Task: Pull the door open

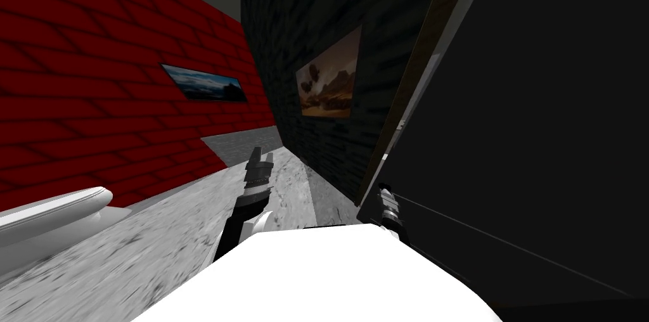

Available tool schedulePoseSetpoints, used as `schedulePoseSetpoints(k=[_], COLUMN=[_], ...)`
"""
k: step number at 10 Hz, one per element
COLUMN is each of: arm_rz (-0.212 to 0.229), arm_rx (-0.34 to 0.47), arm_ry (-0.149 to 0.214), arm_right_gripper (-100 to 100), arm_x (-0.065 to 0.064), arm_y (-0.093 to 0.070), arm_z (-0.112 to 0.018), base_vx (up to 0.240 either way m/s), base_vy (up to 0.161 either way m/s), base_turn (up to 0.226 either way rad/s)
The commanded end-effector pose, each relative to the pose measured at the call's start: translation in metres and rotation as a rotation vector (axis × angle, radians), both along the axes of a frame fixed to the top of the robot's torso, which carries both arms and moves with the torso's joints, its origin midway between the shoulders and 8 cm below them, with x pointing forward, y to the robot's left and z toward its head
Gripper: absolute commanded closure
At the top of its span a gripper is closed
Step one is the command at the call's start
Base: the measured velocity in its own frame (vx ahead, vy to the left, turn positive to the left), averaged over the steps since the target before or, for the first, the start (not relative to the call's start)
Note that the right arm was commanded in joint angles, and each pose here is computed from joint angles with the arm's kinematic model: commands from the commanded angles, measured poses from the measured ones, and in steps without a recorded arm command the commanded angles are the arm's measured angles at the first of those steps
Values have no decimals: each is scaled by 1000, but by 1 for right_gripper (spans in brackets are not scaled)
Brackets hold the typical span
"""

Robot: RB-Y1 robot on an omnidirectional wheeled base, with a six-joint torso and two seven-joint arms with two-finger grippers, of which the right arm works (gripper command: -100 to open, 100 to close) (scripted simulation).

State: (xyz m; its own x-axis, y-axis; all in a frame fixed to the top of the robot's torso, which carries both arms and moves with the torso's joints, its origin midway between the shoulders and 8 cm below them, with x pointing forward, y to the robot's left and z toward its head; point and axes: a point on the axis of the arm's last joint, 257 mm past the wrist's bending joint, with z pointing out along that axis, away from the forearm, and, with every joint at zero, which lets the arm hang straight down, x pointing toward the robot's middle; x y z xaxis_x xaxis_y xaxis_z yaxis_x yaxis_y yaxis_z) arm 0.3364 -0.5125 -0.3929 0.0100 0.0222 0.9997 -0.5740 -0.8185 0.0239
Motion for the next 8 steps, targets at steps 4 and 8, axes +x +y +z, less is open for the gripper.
schedulePoseSetpoints(k=[4, 8], arm_rz=[3, 56], arm_rx=[1, 4], arm_ry=[0, -2], arm_right_gripper=[100, 100], arm_x=[1, 6], arm_y=[2, 13], arm_z=[0, 1], base_vx=[-8, -140], base_vy=[-1, -6], base_turn=[4, 65])
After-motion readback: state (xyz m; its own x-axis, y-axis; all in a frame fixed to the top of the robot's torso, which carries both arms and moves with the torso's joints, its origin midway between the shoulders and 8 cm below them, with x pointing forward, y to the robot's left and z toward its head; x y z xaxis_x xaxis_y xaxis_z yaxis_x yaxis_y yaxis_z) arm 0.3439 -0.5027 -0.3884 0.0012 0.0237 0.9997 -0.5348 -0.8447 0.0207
